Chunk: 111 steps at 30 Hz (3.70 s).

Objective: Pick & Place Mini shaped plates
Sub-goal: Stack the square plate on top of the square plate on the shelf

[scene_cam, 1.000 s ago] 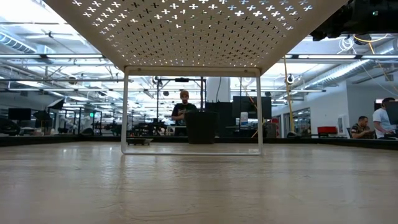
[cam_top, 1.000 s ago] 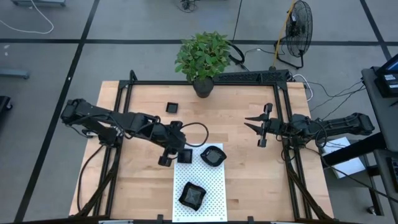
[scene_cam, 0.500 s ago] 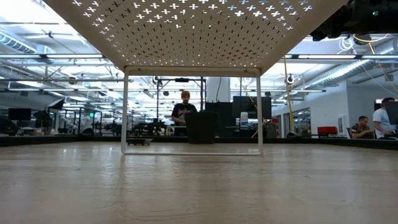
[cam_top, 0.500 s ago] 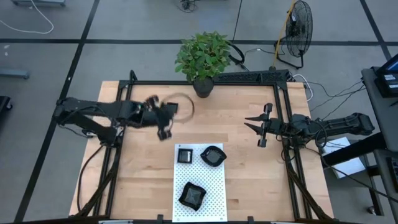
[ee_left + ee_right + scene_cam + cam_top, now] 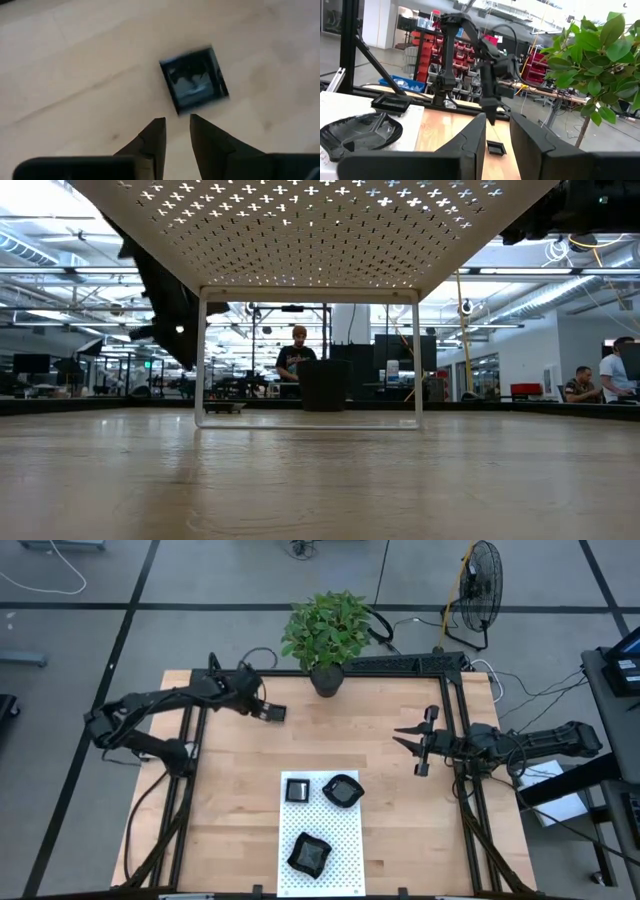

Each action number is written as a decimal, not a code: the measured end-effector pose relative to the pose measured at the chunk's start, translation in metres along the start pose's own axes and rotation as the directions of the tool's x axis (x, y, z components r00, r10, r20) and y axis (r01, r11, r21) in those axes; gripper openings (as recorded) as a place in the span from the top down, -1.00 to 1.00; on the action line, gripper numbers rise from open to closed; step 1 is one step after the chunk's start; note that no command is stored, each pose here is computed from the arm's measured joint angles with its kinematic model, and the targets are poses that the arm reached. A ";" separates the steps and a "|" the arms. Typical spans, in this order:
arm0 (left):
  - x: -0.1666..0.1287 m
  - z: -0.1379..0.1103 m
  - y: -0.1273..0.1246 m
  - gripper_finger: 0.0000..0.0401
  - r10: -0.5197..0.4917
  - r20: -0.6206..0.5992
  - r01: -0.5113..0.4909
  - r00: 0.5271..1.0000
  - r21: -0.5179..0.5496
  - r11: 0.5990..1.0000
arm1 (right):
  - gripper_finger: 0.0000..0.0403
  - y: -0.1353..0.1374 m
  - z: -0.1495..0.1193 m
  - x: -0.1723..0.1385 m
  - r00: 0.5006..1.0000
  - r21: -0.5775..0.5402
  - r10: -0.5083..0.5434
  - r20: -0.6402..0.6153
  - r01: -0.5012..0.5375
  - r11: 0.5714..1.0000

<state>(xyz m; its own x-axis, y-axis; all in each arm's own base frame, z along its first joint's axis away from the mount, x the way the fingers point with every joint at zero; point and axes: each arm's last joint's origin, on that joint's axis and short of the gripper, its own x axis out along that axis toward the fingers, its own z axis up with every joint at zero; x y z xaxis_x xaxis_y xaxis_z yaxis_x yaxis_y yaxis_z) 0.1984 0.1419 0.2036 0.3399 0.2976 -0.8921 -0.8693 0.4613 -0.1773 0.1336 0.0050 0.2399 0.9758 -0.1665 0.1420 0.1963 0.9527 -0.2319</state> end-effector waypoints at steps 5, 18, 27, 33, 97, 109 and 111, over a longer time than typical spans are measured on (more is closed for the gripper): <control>0.013 0.011 0.017 0.34 -0.092 0.071 0.098 0.993 -0.090 0.991 | 0.63 -0.001 0.002 0.000 1.000 0.006 -0.006 0.018 0.006 1.000; 0.056 0.011 0.024 -0.10 -0.064 -0.040 0.058 0.997 -0.121 0.991 | 0.63 -0.001 0.002 0.000 1.000 0.008 -0.008 0.024 0.008 1.000; 0.078 0.008 0.017 0.05 -0.078 -0.071 0.069 0.994 -0.126 0.990 | 0.63 -0.001 0.002 0.000 1.000 0.008 -0.008 0.024 0.008 1.000; 0.076 0.010 0.019 0.27 -0.038 -0.046 0.030 0.998 -0.155 0.987 | 0.63 -0.001 0.002 0.000 1.000 0.012 -0.008 0.023 0.007 1.000; -0.102 -0.064 -0.182 0.97 -0.556 -0.328 0.505 0.763 0.841 0.196 | 0.63 -0.001 0.003 0.000 1.000 0.007 -0.008 0.024 0.007 1.000; -0.107 -0.069 -0.183 0.91 -0.574 -0.369 0.569 0.731 0.794 0.214 | 0.63 -0.001 0.003 0.000 1.000 0.007 -0.007 0.025 0.007 1.000; -0.108 -0.072 -0.184 0.91 -0.567 -0.381 0.571 0.730 0.797 0.200 | 0.63 -0.001 0.003 0.000 1.000 0.008 -0.006 0.025 0.006 1.000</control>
<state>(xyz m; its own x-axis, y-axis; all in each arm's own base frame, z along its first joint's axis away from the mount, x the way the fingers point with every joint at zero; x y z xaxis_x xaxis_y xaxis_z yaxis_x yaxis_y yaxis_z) 0.2957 -0.0352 0.3025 0.6040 -0.3628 -0.7096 0.3063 0.9277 -0.2136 0.1332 0.0049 0.2426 0.9718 -0.1662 0.1673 0.2016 0.9536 -0.2237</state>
